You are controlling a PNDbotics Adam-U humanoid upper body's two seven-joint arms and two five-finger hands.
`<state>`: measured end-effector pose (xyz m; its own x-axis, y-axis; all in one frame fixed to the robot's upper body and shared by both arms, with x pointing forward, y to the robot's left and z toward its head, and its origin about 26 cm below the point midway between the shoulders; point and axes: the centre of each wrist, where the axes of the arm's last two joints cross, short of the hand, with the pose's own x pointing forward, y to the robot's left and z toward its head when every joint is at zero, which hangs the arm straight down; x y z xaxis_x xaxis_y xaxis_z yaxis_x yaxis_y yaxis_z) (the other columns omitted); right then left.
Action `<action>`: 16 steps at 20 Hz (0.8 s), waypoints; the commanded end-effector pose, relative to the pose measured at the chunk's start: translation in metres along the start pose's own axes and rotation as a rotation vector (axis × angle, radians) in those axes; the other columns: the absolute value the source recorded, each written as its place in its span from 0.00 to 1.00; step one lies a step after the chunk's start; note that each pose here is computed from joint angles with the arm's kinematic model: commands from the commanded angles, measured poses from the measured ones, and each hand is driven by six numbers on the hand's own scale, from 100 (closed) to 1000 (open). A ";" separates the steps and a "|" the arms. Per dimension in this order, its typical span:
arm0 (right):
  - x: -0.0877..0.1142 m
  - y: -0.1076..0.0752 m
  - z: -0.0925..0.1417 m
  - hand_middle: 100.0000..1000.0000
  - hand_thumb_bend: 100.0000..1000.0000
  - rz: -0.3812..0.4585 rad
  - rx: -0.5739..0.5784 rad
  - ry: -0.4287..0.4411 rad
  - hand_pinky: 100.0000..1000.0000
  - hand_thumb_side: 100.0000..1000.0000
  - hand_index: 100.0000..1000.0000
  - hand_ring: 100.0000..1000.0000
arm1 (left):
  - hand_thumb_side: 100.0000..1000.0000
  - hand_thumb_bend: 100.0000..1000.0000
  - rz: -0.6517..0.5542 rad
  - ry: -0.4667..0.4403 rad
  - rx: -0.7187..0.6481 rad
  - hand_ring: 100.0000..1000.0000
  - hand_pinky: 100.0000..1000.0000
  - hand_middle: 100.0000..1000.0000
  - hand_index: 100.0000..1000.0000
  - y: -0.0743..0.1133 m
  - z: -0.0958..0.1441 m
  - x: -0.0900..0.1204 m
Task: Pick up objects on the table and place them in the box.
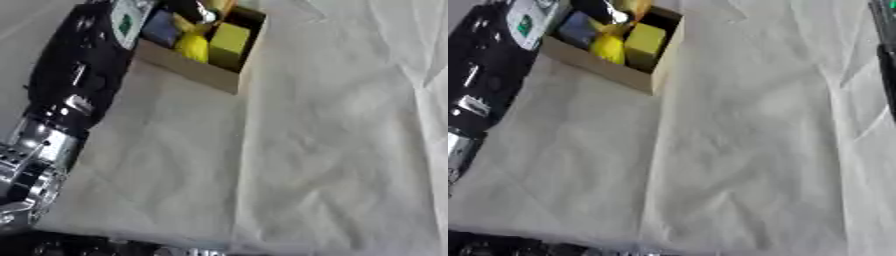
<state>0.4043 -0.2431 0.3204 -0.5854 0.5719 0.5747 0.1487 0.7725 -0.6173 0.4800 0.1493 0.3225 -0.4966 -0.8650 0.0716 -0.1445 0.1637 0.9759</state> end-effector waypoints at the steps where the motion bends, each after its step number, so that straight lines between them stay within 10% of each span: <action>1: 0.008 -0.014 0.000 0.65 0.00 0.022 -0.030 -0.032 0.81 0.63 0.85 0.78 | 0.14 0.00 0.051 -0.076 0.222 0.83 0.79 0.79 0.87 0.047 0.023 0.005; 7: 0.012 -0.027 0.005 0.65 0.00 0.034 -0.087 -0.057 0.81 0.60 0.85 0.78 | 0.19 0.00 0.316 -0.243 0.571 0.80 0.78 0.76 0.83 0.086 0.104 -0.002; 16: 0.017 -0.036 0.012 0.65 0.00 0.025 -0.141 -0.078 0.81 0.59 0.85 0.78 | 0.28 0.00 0.600 -0.271 0.778 0.76 0.76 0.73 0.81 0.067 0.190 -0.008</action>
<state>0.3874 -0.2575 0.3310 -0.6204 0.5637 0.5453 0.2344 0.7967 -0.5570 0.3265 0.2533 0.3324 -0.8040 -0.4324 0.4082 -0.2577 0.8720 0.4162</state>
